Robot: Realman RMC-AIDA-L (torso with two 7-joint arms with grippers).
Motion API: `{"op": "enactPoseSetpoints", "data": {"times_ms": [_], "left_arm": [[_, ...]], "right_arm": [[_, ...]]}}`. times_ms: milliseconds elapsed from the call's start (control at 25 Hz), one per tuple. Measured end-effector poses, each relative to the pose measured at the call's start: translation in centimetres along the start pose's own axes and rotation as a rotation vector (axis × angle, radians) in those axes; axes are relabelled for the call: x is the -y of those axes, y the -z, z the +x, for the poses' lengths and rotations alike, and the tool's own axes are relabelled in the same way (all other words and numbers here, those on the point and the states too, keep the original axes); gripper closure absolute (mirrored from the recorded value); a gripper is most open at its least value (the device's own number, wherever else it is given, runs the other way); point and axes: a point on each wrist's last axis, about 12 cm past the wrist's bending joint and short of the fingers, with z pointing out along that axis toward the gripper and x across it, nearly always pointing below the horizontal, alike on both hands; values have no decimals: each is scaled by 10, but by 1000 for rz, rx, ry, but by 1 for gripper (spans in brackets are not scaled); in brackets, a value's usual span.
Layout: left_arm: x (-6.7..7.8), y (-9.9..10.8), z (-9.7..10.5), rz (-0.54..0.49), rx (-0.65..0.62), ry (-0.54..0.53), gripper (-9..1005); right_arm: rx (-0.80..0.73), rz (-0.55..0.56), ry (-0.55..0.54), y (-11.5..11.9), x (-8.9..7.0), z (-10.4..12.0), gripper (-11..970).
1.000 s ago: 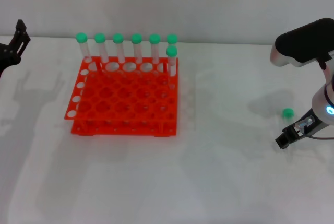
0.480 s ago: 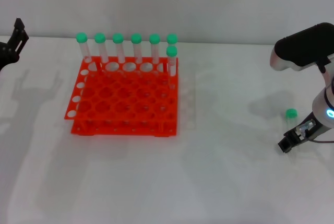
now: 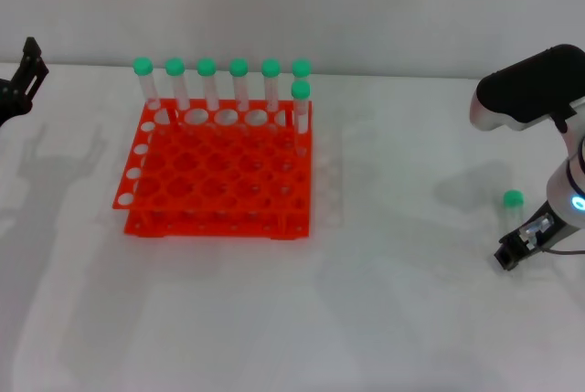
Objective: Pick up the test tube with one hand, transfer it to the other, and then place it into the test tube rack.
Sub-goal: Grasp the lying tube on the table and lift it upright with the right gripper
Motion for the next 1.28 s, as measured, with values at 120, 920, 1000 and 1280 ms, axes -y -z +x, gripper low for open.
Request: {"op": "enactPoseSetpoints", "data": {"times_ms": [120,920,1000,1280], "left_arm": [[1,-1,0,1,1,0,134],[0,-1,-1,0,3,0,135],[0,-1,-1,0,3,0,135],[-1,0,0,-3,2,0,134]], "right_arm": [[-7,1,-1,0,0,1,378],[-32,9,-7,-5,3,1,570],[-31,9,-11,-4,3,1,590],[-34,11,2,-4,2,1,660]]}}
